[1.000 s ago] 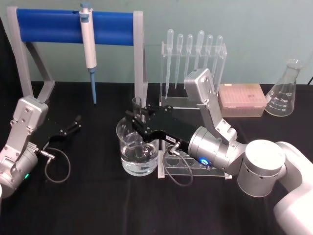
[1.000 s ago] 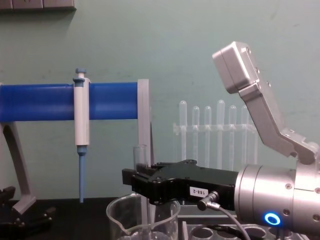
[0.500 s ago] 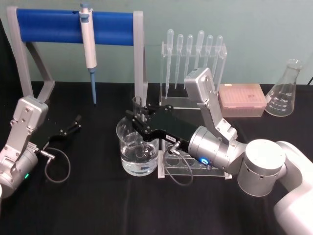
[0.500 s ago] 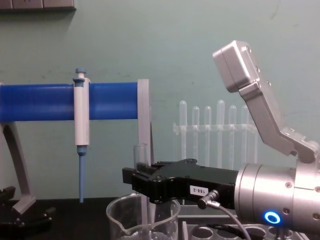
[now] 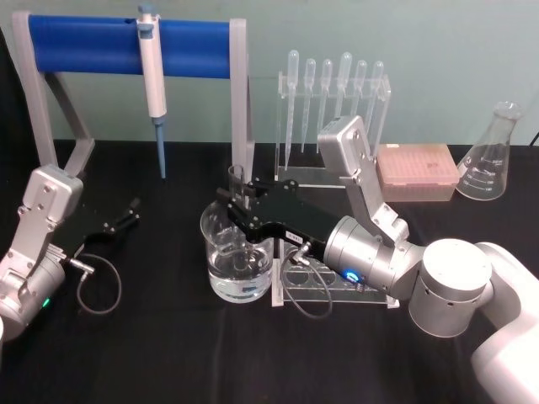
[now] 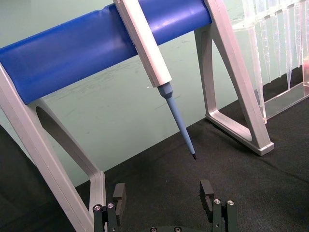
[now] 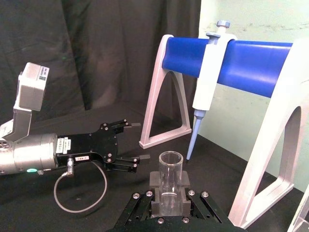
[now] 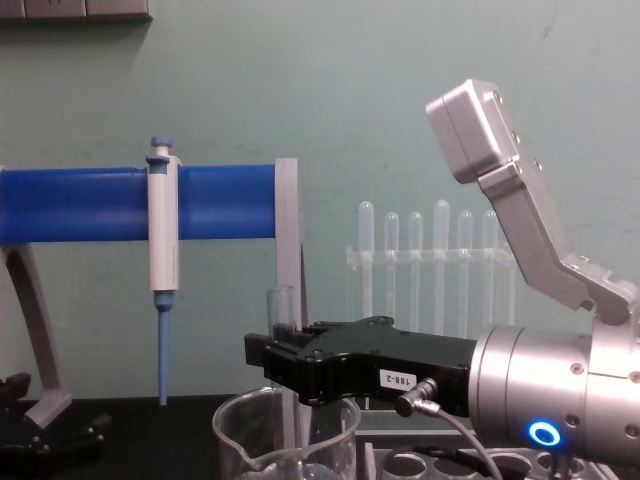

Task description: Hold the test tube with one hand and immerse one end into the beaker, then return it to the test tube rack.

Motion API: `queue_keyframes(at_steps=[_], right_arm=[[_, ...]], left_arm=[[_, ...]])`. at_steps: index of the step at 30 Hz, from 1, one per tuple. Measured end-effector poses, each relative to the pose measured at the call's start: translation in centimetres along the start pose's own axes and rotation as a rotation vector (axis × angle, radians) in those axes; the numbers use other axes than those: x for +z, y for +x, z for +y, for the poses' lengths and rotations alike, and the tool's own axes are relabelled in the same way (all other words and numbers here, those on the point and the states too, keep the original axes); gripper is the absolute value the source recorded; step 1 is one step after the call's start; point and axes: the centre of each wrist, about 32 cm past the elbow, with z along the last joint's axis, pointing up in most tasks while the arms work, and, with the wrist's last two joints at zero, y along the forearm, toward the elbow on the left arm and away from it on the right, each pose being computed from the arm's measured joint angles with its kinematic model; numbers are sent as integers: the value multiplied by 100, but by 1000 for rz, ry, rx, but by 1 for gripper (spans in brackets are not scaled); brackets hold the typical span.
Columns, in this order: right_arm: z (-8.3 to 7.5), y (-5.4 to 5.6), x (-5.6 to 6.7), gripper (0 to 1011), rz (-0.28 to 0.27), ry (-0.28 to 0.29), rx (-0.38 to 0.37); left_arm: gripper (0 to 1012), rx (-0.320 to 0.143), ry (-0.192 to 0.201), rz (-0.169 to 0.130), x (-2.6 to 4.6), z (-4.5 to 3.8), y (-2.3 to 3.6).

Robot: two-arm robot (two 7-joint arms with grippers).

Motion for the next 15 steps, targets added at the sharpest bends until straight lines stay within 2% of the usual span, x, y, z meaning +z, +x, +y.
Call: queue_keyframes(at_steps=[15], right_arm=[[0, 0, 0, 227, 0, 0, 0]], left_arm=[[1000, 0, 0, 0, 0, 0, 0]])
